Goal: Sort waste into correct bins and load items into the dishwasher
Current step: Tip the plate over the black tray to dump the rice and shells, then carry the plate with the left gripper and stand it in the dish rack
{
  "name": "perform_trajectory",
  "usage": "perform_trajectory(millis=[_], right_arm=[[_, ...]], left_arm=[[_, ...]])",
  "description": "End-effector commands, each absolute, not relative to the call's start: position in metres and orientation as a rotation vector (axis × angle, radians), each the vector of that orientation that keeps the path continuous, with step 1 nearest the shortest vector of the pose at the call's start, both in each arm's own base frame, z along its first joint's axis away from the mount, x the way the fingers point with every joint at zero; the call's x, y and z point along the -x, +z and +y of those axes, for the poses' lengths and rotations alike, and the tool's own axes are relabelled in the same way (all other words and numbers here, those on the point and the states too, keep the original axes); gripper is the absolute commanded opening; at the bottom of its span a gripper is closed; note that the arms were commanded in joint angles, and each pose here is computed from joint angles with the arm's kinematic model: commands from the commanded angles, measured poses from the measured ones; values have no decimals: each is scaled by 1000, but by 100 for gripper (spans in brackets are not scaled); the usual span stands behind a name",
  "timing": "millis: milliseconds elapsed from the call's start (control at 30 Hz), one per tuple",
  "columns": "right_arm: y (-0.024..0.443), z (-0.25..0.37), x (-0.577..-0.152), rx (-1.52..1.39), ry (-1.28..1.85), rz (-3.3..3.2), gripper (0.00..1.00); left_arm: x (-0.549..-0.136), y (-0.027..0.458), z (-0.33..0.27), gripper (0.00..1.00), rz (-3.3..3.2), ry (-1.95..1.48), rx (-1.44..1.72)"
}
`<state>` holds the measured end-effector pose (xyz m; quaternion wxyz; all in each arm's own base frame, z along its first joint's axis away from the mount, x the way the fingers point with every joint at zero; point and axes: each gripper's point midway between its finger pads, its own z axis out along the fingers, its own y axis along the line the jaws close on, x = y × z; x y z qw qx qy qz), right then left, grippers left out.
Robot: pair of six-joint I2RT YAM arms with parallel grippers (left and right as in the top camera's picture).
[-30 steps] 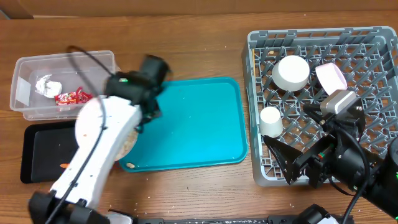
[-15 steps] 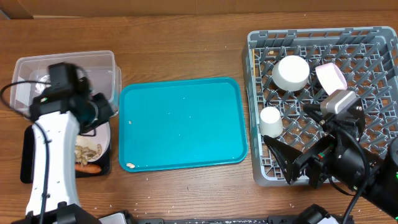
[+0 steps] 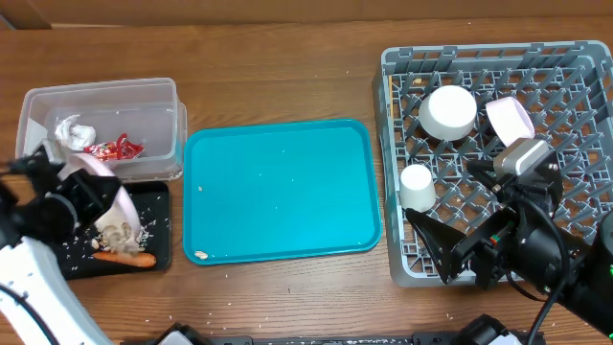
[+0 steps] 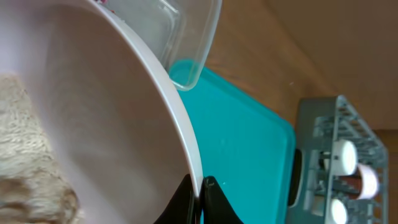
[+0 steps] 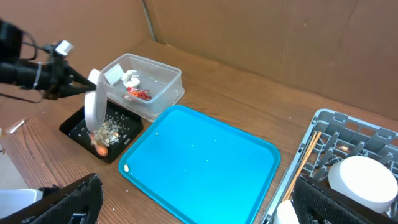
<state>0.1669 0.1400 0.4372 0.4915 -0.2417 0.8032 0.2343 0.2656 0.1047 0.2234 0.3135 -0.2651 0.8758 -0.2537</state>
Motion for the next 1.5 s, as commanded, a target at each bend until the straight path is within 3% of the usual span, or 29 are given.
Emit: perform_trajectory(millis=[0,333,633,967,1100,1267,1467], right_arm=[[439,141,-165,601,575,1939,100],[439,141,-165,601,575,1939,100],[439,141,-165,601,575,1939,100],[439,141,-165,601,575,1939,100],[439,141,-165,601,575,1939,100],[439,141,-165,601,575,1939,100],[439,141,-165,601,575,1939,100]], left_arm=[[-262,235,91,4,2165,-845,543],[-224,224,117,4,1825,-960,637],[-237,255,87,4,1798,-1058,466],[-271,294,-45,4,1760,-1450,-201],[-294,296,-105,4,1863,-1447,-416],[-336,337,-186,4,1794,-1366,-369],[-357,355,-263,4,1669,-1542,-180]])
